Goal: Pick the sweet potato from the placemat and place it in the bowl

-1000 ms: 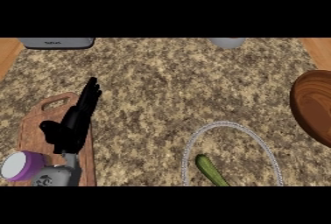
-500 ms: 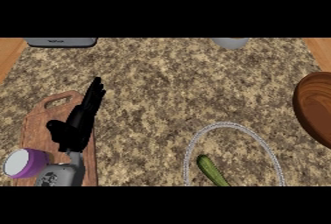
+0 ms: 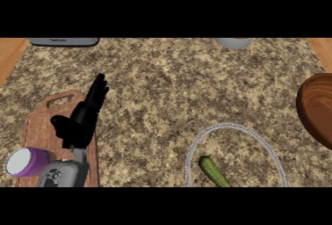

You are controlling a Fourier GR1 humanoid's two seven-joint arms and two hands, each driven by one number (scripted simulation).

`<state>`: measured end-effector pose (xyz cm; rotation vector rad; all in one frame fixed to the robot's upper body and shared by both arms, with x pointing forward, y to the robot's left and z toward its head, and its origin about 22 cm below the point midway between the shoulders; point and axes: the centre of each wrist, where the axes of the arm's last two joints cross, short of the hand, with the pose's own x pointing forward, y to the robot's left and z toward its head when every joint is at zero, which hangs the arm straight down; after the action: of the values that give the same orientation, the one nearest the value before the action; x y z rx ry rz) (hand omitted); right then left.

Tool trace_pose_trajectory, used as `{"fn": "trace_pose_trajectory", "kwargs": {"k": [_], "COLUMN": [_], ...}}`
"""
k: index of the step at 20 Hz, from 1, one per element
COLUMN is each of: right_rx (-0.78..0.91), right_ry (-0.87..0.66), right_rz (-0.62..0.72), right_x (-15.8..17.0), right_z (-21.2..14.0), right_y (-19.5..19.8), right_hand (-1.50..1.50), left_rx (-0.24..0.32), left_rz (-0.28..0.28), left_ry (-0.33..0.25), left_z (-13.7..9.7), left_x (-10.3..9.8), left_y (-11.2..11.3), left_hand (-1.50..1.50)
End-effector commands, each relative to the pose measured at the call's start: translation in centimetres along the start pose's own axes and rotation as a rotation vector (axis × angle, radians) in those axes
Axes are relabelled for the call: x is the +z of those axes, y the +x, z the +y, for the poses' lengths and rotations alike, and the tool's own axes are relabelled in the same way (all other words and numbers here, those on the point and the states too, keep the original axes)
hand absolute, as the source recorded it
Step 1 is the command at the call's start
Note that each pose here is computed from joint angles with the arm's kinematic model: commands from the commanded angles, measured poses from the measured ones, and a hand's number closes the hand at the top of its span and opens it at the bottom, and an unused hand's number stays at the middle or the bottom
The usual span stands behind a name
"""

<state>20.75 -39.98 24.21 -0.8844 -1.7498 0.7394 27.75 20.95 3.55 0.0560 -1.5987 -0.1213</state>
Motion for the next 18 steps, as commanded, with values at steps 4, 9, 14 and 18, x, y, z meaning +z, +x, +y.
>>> {"fn": "trace_pose_trajectory", "kwargs": {"k": [4,9,14,18], "right_rx": [0.074,0.097,0.061,-0.087], "right_ry": [0.009,0.002,0.139,0.227], "right_rz": [0.063,0.078,0.162,0.212], "right_x": [-2.6,-4.6,-4.7,-4.6], "right_z": [4.2,6.5,5.9,6.7], "right_y": [-7.4,-11.2,-15.4,-17.0], "right_hand": [1.5,1.5,1.5,-1.5], "left_rx": [0.012,0.004,0.006,0.006], "left_rz": [-0.002,0.007,-0.014,0.002], "left_ry": [-0.014,-0.011,-0.023,-0.009], "left_z": [0.3,-0.7,-0.5,1.0], "left_x": [1.0,-0.6,0.3,0.3], "left_y": [-1.1,-2.4,-0.9,-0.9], "left_hand": [0.0,0.0,0.0,0.0]}}
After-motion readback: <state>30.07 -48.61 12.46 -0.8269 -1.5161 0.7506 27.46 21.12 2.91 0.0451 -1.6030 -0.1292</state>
